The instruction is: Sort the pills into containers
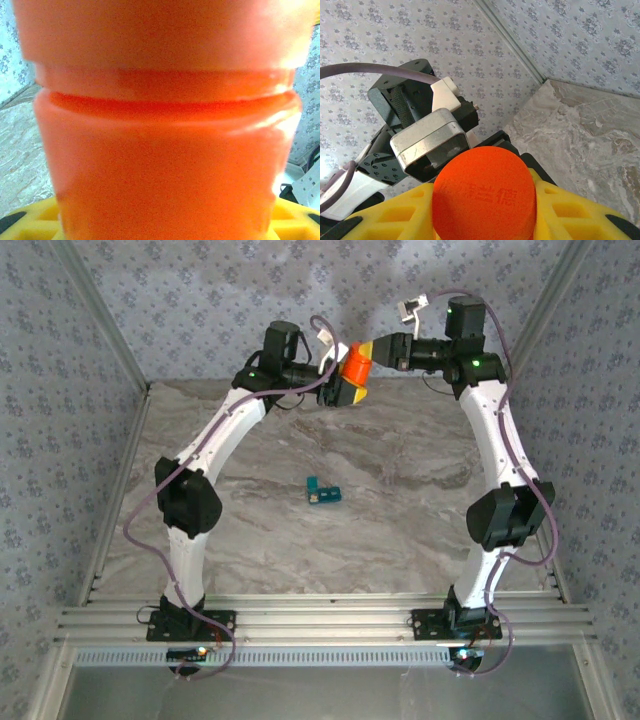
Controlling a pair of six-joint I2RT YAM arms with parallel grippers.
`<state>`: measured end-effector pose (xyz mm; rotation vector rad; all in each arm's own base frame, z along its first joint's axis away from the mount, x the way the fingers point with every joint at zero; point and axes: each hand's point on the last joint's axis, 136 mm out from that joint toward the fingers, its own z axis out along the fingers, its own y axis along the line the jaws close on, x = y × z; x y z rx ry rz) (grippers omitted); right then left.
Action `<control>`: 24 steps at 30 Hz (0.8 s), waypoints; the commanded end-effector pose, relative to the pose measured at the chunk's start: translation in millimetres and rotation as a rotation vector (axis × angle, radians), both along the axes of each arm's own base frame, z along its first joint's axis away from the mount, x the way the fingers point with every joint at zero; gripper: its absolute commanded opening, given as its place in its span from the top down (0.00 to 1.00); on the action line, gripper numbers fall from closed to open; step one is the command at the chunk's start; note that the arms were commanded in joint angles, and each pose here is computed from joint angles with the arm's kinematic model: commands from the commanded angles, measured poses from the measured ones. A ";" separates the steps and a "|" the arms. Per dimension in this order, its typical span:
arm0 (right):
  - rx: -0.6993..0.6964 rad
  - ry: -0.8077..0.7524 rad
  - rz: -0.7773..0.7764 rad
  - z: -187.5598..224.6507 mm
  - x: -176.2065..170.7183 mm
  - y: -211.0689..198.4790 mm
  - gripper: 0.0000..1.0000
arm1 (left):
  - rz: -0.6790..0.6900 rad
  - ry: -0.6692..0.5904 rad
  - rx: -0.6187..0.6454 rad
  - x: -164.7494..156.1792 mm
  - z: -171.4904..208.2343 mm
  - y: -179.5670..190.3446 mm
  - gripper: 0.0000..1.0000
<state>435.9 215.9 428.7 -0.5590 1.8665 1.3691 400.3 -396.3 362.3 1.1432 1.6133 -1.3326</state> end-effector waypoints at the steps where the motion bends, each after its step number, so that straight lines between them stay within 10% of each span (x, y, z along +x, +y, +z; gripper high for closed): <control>1: -0.036 0.002 -0.006 -3.5 -10.9 6.4 0.65 | 0.020 -0.079 -0.029 2.1 22.7 -2.3 1.00; 18: -0.126 0.037 -0.345 -63.0 2.0 -4.6 0.70 | 0.292 -0.245 -0.066 13.2 33.6 -22.6 1.00; 24: -0.056 -0.005 -0.319 -27.0 -1.4 -29.8 0.56 | 0.259 -0.215 -0.042 14.8 22.6 -15.7 1.00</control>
